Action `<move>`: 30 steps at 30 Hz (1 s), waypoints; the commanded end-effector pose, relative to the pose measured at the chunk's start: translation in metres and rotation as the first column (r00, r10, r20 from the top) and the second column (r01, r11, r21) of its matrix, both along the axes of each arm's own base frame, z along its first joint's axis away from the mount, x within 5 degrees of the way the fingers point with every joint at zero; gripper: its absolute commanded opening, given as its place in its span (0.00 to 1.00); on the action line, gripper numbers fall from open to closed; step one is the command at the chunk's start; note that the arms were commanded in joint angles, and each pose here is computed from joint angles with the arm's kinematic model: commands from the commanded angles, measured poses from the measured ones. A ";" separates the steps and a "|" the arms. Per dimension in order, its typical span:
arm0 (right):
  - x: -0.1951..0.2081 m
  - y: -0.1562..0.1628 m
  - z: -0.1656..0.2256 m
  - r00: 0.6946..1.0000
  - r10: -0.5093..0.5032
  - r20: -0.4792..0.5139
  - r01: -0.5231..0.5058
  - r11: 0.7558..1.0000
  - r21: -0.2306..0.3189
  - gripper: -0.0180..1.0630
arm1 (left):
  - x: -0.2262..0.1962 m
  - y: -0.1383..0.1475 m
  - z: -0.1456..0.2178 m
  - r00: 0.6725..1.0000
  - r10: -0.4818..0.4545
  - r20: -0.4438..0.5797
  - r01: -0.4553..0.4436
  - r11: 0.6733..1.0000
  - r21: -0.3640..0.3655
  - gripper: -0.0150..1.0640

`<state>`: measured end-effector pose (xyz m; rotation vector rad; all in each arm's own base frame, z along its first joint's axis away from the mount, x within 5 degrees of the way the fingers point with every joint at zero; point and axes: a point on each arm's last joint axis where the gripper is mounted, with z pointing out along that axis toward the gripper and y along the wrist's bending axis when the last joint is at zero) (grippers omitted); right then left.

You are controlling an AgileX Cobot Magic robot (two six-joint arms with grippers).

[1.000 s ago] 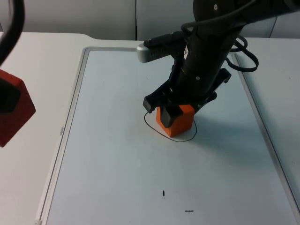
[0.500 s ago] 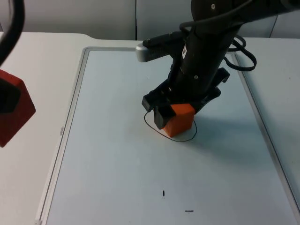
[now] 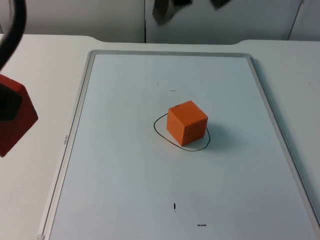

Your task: Pick up one cube with the left hand and another cube with the right hand. First place the cube in the right hand at the target position, then stack the cube in the left hand on top.

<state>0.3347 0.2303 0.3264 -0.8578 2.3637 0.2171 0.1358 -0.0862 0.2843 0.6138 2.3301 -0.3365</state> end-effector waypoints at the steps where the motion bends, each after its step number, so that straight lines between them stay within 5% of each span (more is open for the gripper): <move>1: -0.021 -0.008 0.037 0.997 0.036 0.063 -0.038 0.999 0.028 0.92 | -0.001 -0.001 0.001 1.000 -0.005 0.014 0.006 1.000 -0.012 0.19; 10: -0.110 -0.066 0.123 0.958 0.033 0.284 -0.077 0.986 0.145 0.92 | -0.001 -0.001 0.001 1.000 -0.005 0.014 0.006 1.000 -0.012 0.19; 18: -0.208 -0.137 0.107 0.924 0.000 0.382 -0.094 0.970 0.227 0.92 | -0.001 -0.001 0.001 1.000 -0.006 0.021 0.007 1.000 -0.006 0.19; 30: -0.281 -0.191 0.066 0.893 -0.086 0.442 -0.082 0.934 0.348 0.92 | 0.005 -0.004 0.009 0.992 -0.020 0.121 0.025 0.999 -0.042 0.19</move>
